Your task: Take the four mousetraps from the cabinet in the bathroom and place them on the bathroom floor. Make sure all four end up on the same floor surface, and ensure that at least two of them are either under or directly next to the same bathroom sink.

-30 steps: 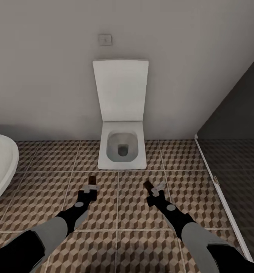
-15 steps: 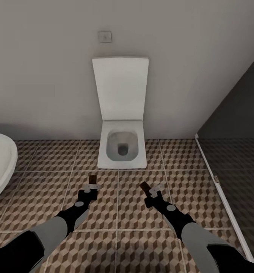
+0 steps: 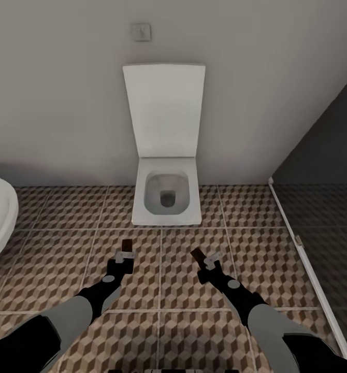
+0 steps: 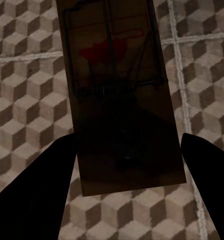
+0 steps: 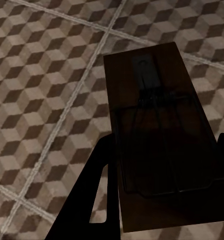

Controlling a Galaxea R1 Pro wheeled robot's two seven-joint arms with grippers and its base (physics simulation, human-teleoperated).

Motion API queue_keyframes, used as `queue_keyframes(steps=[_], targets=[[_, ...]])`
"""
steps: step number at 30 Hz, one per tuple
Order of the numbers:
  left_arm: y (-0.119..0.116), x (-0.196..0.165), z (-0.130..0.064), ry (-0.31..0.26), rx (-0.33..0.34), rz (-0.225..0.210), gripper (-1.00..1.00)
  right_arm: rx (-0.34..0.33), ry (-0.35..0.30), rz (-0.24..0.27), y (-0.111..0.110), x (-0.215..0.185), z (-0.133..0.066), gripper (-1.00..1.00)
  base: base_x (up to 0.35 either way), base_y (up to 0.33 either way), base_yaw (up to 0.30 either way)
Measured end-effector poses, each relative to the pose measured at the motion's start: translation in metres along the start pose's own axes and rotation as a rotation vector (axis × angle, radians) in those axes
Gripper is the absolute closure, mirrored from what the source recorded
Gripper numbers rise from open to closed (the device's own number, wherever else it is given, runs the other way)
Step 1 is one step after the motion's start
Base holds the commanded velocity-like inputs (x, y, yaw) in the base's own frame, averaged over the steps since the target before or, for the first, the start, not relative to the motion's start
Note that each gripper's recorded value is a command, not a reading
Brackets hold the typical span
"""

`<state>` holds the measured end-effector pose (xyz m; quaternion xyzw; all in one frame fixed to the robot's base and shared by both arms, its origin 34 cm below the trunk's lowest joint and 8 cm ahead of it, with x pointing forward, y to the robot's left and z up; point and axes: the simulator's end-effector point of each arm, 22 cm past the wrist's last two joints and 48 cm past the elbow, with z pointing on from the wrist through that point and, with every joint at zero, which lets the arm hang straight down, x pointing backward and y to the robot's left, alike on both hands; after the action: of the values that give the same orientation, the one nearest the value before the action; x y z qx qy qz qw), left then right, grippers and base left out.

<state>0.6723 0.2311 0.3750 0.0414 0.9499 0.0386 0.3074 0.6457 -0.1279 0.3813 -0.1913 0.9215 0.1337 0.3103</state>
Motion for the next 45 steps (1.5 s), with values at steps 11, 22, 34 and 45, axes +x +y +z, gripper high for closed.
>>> queue_keyframes(steps=[11,22,34,45], targets=[[-0.006,0.025,0.019,0.018,0.005,0.002,1.00,-0.003,-0.008,0.001,-0.001,0.020,0.018,1.00,0.000,0.000,0.000],[-0.018,0.053,0.037,0.038,0.032,0.003,1.00,0.007,-0.093,-0.022,-0.008,0.015,0.037,1.00,0.000,0.000,0.000],[-0.036,0.082,0.057,0.059,0.093,0.001,1.00,0.021,-0.151,-0.039,-0.015,0.020,0.057,1.00,0.000,0.000,0.000],[-0.045,0.110,0.075,0.078,0.105,-0.001,1.00,0.015,-0.137,-0.033,-0.013,0.048,0.076,1.00,0.000,0.000,0.000]])
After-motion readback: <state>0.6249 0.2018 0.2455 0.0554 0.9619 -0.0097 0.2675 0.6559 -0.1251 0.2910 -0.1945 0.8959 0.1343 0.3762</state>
